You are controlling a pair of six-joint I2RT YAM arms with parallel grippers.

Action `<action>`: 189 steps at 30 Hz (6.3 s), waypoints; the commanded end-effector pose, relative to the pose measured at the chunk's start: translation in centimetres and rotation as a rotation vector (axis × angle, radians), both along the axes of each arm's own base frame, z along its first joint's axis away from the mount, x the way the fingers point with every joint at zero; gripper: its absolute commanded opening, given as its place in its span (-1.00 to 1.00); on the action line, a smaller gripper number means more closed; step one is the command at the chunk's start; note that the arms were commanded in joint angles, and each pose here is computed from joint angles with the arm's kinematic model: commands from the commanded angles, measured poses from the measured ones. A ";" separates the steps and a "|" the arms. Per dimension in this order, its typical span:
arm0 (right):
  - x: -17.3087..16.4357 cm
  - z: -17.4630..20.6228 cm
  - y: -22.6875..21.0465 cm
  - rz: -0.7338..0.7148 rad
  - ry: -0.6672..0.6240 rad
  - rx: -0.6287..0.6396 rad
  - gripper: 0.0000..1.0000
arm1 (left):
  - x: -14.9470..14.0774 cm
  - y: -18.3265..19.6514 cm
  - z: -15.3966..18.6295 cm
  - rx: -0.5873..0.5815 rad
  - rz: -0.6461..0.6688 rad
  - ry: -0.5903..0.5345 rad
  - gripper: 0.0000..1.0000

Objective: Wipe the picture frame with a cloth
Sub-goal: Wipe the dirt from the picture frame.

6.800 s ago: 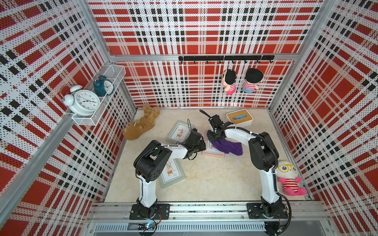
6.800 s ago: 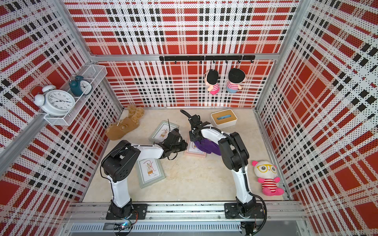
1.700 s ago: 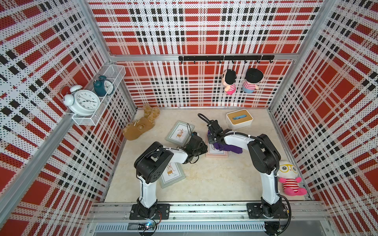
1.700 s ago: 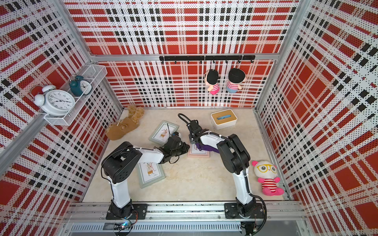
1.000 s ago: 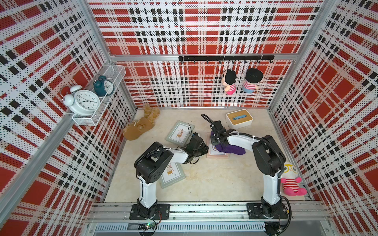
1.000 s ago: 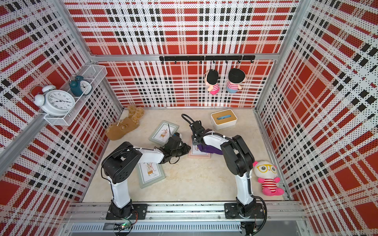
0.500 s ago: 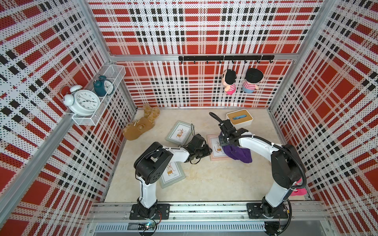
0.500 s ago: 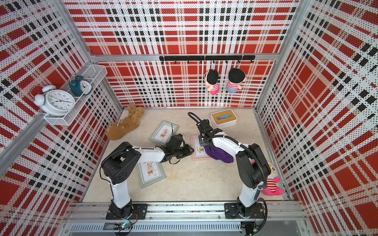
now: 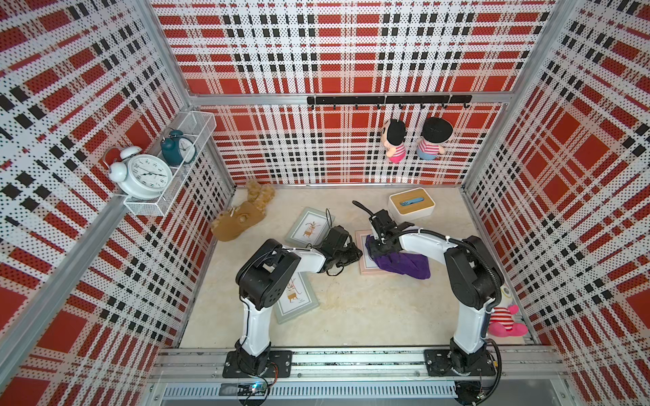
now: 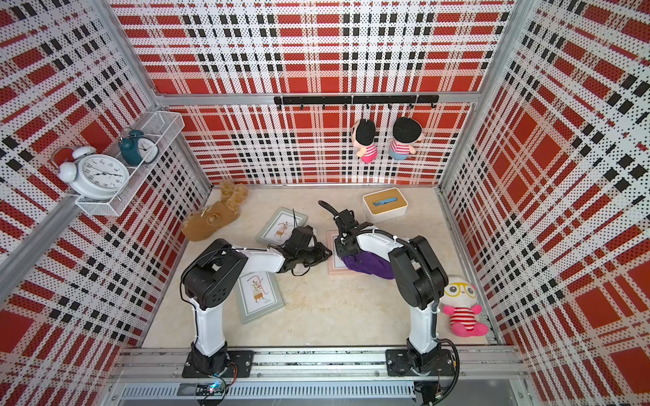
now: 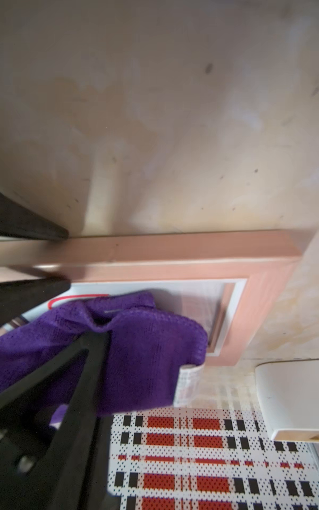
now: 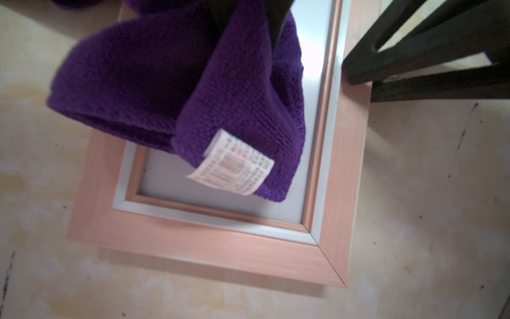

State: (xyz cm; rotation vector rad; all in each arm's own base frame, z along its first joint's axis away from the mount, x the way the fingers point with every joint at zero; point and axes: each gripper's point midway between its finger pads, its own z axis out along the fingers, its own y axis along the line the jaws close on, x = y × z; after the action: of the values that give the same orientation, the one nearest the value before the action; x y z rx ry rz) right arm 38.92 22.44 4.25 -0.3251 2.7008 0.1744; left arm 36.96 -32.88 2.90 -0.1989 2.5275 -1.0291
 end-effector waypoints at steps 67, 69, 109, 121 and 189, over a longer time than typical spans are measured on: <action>-3.7 -2.5 -6.8 -0.144 0.070 -0.288 -1.00 | -4.1 3.5 -6.6 0.142 0.078 0.146 -0.71; -3.3 -2.1 -7.9 -0.177 0.049 -0.333 -1.00 | -4.1 3.5 -6.6 0.143 0.077 0.146 -0.71; 2.9 -2.0 2.1 -0.089 0.044 -0.070 -1.00 | -4.3 3.3 -7.3 0.125 0.078 0.164 -0.74; -9.0 -4.2 -4.9 -0.060 0.178 -0.192 -1.00 | -4.5 3.9 -7.6 0.142 0.097 0.166 -0.74; -4.4 2.6 -4.2 -0.024 0.035 -0.010 -1.00 | -4.1 3.5 -4.7 0.081 0.138 0.124 -0.58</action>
State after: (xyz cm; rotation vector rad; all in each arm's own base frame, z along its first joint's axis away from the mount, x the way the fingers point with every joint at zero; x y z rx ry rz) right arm 38.24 16.46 8.33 -0.1642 2.6383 0.1173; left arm 35.22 -31.82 2.74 -0.3499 2.4476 -1.0758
